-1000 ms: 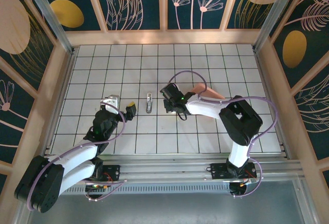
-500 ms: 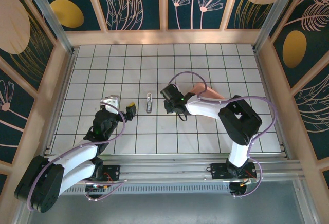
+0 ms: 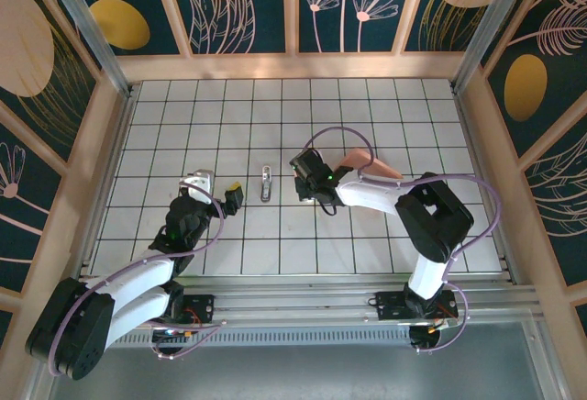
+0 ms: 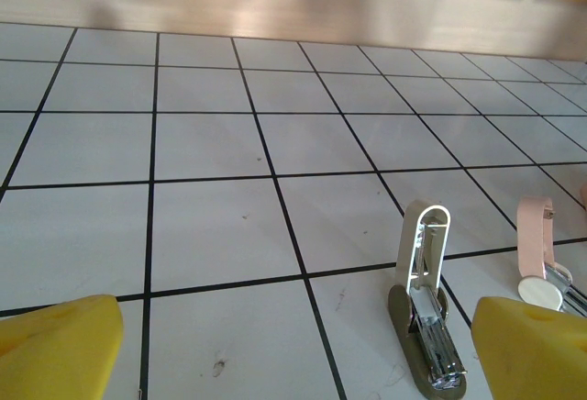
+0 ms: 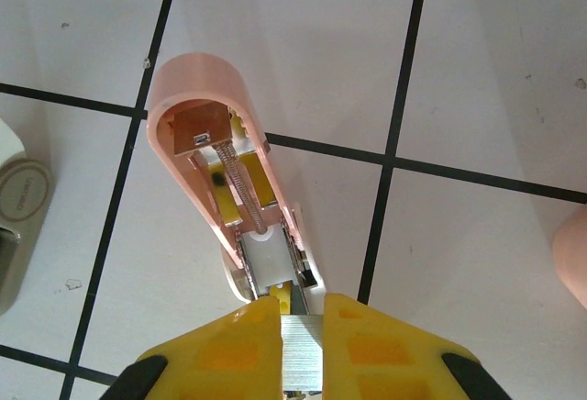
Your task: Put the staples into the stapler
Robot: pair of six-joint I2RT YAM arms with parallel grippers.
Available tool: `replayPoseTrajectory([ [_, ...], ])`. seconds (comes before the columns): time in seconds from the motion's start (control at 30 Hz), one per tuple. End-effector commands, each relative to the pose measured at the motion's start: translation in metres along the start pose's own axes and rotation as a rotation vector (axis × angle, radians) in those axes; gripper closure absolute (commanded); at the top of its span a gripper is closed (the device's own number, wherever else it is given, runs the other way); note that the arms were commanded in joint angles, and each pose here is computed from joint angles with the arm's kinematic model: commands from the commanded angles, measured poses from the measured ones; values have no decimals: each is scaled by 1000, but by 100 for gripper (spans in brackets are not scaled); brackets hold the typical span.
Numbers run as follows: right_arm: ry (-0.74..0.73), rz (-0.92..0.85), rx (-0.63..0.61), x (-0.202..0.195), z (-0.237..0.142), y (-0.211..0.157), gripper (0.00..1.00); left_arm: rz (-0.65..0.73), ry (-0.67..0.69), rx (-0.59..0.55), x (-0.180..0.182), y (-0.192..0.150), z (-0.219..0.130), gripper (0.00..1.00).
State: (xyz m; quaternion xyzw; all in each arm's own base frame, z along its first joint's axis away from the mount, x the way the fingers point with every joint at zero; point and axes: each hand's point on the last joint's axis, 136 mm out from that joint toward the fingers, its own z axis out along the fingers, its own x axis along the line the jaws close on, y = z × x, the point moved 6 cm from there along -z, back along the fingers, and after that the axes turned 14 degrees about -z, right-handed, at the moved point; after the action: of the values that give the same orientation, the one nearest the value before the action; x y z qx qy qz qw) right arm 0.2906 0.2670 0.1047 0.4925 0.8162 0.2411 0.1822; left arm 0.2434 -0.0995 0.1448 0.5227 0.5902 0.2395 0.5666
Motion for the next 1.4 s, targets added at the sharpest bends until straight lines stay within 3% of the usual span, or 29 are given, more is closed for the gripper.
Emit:
replayPoseTrajectory([
  [0.0,-9,-13,2,-2,4,-2,87,13,-32,-19,-8,9,1,3],
  [1.37,-6,-48,44,5,12,-12,88,15,-34,-20,-9,10,1,3],
])
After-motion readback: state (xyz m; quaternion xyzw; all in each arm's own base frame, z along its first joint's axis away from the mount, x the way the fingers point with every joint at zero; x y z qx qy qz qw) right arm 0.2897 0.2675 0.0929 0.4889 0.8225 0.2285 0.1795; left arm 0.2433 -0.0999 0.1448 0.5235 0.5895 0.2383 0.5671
